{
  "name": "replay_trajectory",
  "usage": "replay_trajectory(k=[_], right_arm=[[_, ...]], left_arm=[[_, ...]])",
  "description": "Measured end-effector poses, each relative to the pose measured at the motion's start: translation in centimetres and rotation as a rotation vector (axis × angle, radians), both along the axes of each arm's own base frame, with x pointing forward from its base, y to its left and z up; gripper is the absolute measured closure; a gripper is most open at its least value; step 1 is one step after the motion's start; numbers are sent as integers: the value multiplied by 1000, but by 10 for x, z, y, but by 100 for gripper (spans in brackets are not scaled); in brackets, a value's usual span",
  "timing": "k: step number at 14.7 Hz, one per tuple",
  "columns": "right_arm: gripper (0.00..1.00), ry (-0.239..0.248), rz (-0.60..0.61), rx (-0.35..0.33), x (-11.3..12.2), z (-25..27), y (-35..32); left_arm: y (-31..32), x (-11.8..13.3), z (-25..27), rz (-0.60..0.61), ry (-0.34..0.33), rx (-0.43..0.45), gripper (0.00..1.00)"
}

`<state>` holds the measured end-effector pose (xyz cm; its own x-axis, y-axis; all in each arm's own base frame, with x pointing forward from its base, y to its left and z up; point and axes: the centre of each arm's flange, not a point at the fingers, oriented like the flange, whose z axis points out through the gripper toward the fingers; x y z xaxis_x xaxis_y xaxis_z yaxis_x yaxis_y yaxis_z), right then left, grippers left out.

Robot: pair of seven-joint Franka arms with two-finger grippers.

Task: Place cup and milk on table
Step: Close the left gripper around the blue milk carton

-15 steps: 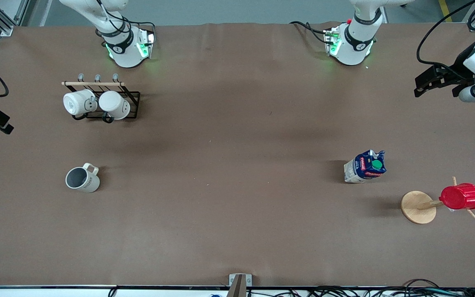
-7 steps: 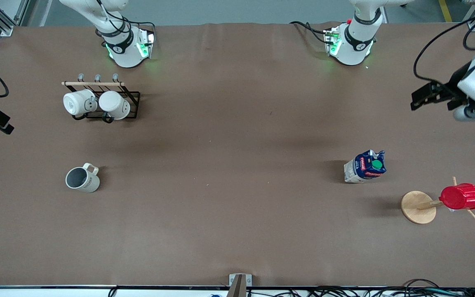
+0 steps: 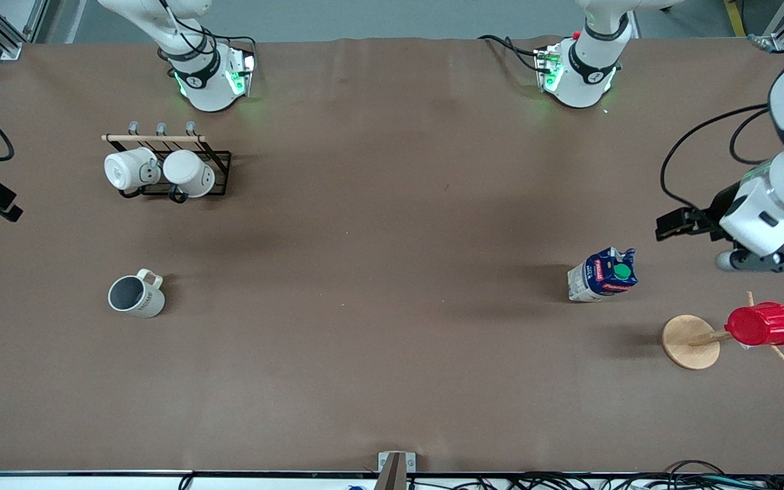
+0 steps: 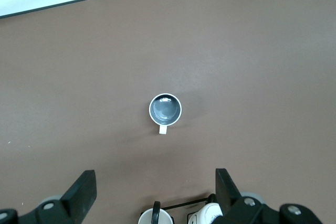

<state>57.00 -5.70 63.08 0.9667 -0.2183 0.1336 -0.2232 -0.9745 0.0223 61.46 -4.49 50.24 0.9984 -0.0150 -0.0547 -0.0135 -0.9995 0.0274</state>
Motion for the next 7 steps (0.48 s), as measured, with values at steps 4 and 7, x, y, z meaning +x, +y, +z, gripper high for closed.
replay_trajectory(k=[4,7], right_arm=[[0,28,-4,3,0,-8,-2],[0,89,-4,9,-3,-23,-2]], left_arm=[[-1,-1,-57,1,-17,-3,0],[-4,-7,-87,-2,-26,-4,0]])
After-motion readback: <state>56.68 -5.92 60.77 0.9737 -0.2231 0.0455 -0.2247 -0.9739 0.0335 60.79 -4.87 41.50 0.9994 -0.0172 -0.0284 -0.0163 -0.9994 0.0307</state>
